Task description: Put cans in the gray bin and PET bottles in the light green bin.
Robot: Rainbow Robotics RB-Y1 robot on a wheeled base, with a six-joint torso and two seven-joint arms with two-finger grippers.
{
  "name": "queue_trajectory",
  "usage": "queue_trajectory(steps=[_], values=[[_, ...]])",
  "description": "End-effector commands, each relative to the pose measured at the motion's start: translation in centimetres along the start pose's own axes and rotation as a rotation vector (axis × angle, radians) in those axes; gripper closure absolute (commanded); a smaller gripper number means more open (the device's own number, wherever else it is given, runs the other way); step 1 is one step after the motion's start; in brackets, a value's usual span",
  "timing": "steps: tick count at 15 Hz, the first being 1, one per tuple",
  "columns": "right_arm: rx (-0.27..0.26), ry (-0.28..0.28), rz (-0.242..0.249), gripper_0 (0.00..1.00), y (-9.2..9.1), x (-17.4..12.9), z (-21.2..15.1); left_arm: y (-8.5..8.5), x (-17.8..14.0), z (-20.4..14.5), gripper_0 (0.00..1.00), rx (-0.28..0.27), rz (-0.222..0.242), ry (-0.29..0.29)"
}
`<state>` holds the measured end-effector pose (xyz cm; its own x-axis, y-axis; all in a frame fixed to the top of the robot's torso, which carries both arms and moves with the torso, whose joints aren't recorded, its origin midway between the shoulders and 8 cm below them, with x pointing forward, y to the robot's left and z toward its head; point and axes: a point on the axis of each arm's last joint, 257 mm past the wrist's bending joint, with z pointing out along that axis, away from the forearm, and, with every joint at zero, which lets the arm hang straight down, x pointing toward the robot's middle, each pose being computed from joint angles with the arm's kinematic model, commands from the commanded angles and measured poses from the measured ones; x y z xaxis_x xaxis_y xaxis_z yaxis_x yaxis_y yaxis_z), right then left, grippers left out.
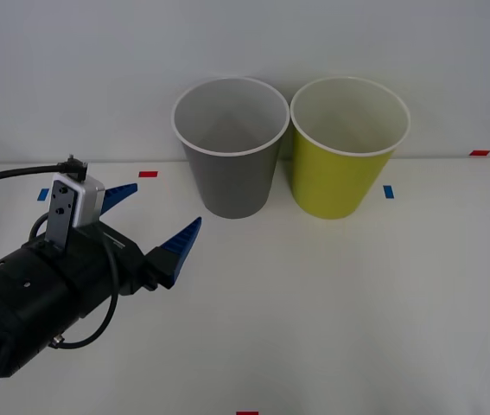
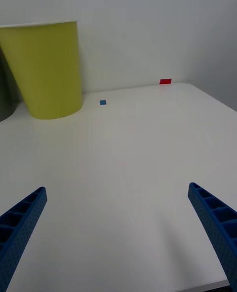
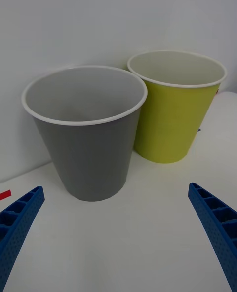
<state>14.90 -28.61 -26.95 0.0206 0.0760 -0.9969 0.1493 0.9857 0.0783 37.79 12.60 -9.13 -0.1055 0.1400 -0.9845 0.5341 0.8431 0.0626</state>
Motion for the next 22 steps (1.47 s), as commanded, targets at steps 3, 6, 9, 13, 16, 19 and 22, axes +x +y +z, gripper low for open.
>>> queue_trajectory(steps=[3, 6, 9, 13, 16, 19, 22], values=[[0.0, 0.0, 0.0, 0.0, 0.0, 0.0, 0.0, -0.3, 2.9, -0.9, 0.0, -0.055, -0.018, -0.067], [0.0, 0.0, 0.0, 0.0, 0.0, 0.0, 0.0, -0.1, 5.9, -1.1, 0.0, -0.119, 0.0, -0.089], [0.0, 0.0, 0.0, 0.0, 0.0, 0.0, 0.0, 0.2, 8.7, -2.0, 0.0, -0.163, 0.021, -0.095], [0.0, 0.0, 0.0, 0.0, 0.0, 0.0, 0.0, 0.7, 12.6, -4.2, 0.0, -0.23, 0.053, -0.09], [0.0, 0.0, 0.0, 0.0, 0.0, 0.0, 0.0, 0.9, 15.5, -6.3, 0.0, -0.267, 0.039, -0.07], [0.0, 0.0, 0.0, 0.0, 0.0, 0.0, 0.0, 0.4, 17.8, -8.5, 0.0, -0.295, 0.022, -0.059], [0.0, 0.0, 0.0, 0.0, 0.0, 0.0, 0.0, 0.7, 19.6, -11.0, 0.0, -0.339, 0.03, -0.071]])
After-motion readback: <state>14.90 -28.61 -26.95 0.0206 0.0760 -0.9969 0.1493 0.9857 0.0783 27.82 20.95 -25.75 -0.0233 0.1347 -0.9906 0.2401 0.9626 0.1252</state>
